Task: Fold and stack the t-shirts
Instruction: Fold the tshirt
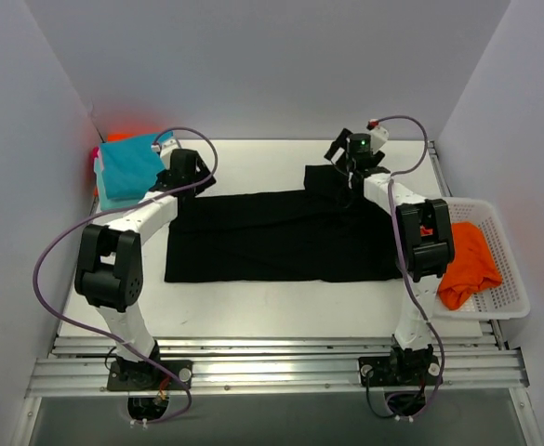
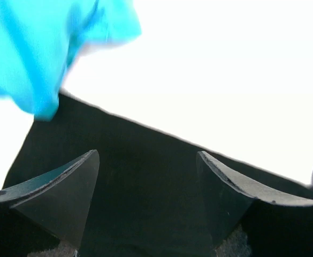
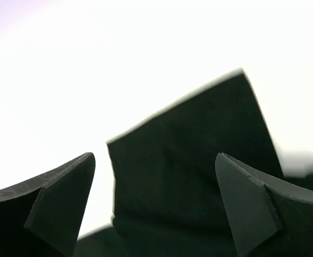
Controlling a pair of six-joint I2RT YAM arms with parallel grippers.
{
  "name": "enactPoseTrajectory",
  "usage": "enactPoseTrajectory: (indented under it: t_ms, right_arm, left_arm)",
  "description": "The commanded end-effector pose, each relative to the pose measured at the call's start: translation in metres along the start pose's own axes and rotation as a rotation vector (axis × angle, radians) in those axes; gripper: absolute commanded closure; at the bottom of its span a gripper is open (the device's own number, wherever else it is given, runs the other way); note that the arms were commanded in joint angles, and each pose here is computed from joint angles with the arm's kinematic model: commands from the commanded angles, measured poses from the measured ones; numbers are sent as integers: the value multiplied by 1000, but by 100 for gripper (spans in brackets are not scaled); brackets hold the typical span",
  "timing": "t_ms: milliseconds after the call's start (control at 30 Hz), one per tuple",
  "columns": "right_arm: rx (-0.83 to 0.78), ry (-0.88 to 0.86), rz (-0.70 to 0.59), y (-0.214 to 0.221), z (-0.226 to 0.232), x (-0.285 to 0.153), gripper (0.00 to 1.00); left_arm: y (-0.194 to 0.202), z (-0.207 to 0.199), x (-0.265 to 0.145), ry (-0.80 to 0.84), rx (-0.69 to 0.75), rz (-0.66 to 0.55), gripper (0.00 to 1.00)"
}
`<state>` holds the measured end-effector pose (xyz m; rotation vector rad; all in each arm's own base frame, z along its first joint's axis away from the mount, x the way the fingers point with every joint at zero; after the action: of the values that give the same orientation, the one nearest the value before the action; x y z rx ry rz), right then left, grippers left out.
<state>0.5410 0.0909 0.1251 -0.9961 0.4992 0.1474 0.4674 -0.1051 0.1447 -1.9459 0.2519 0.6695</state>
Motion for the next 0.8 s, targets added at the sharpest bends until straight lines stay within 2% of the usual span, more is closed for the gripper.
enactPoseTrajectory:
  t_ms: [0,167,400,767]
  right_arm:
    - [-21,66,-41,-27,-7,14,9]
    - [-2,134,-59,-45,-34,42,9]
    - [44,185,20,-18,-71,90,10]
    - [59,152,68,2,-69,106,11]
  left_arm:
    - [-35,-4,3,20,0,-45,18]
    - [-34,2,22,25,-12,-19,18]
    - [-30,17,33,13,-22,-2,18]
    - [-27,20,42,18,-35,9,18]
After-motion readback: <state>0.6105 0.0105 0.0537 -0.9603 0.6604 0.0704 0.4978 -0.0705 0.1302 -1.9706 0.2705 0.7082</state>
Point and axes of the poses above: each gripper's point midway between its finger pads, its own x axis out along the fingers, its own z axis along the line the jaws close on, y = z × x, the point moved 4 cm from there along -x, back along the fingers, and after that the axes turned 2 degrees about x, right-handed, at the moved point
